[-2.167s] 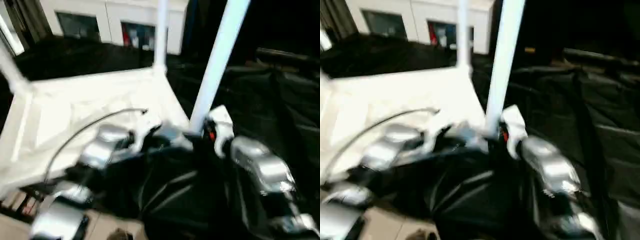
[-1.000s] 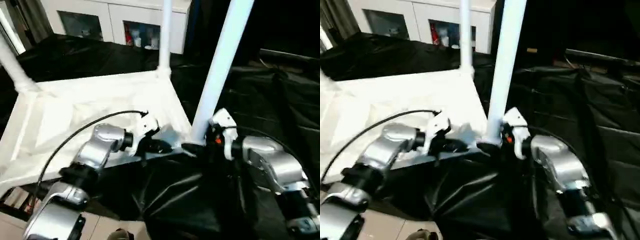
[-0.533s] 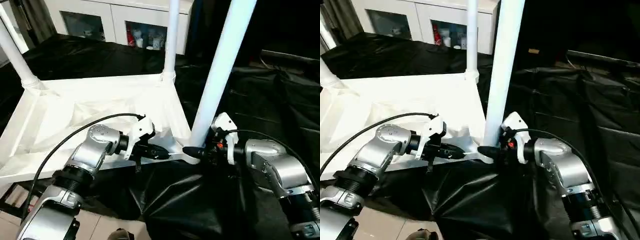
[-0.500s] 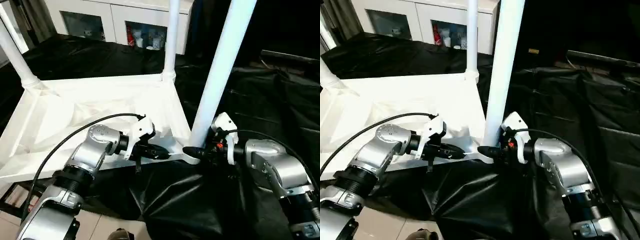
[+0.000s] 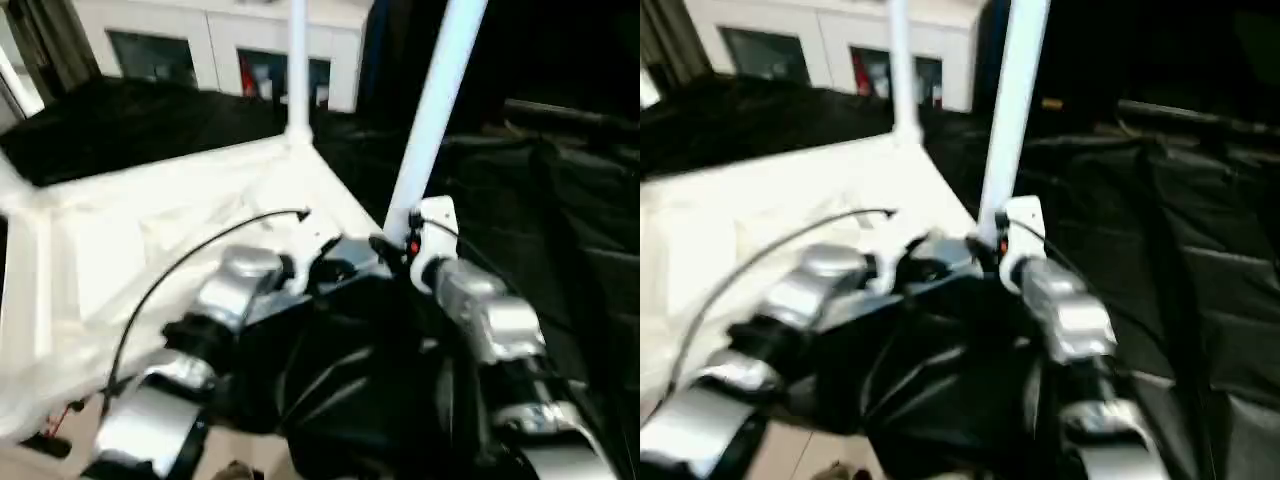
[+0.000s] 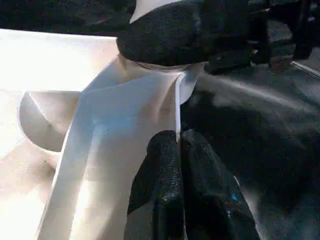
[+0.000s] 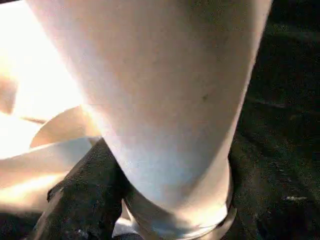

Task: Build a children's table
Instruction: Rotate leg to tighten

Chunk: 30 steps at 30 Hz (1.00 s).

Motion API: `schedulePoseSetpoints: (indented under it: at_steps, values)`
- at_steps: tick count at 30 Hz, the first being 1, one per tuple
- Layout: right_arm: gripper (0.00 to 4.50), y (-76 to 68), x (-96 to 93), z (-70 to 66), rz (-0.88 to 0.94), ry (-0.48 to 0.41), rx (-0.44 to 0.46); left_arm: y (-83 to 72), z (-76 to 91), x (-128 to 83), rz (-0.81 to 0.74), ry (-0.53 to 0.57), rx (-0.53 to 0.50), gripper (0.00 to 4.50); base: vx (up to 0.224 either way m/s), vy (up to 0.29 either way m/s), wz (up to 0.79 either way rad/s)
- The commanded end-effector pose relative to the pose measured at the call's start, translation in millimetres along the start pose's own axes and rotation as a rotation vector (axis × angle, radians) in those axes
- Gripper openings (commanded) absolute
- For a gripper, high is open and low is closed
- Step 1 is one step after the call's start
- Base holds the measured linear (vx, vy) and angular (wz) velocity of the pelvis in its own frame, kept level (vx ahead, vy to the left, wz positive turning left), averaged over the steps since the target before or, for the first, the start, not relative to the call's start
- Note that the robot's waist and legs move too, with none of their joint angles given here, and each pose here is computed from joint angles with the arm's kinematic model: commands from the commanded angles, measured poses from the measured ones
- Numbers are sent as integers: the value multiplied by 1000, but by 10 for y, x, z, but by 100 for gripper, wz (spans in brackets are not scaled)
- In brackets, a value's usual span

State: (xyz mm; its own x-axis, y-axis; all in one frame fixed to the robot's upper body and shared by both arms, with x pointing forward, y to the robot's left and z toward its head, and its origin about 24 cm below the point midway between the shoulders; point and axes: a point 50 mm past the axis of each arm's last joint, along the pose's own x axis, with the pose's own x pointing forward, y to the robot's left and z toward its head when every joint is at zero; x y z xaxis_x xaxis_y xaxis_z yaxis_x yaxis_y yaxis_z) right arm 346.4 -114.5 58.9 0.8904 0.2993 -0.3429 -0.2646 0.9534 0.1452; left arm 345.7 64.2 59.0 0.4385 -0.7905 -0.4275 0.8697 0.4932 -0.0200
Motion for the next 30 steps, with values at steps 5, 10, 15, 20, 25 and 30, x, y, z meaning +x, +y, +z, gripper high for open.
schedulePoseSetpoints:
  at_steps: [5, 10, 15, 20, 25, 30]
  values:
    - [336, 406, 86, -64, 172, 43, -38, -203, 297, 158, -108, -124, 69, 0, 0, 0, 0]
    - [373, 357, -2, -43, 291, 40, -109, -168, 222, 47, -155, -120, 95, 0, 0, 0, 0]
    - [428, 212, -211, -25, 471, 56, -217, -208, 117, -145, -306, -124, 148, 0, 0, 0, 0]
    - [445, 41, -412, -17, 602, 97, -272, -223, 20, -337, -424, -95, 177, 0, 0, 0, 0]
    - [430, -81, -598, -33, 722, 164, -304, -178, -36, -496, -463, -73, 177, 0, 0, 0, 0]
    - [394, -92, -606, -58, 724, 169, -307, -179, -57, -548, -482, -62, 177, 0, 0, 0, 0]
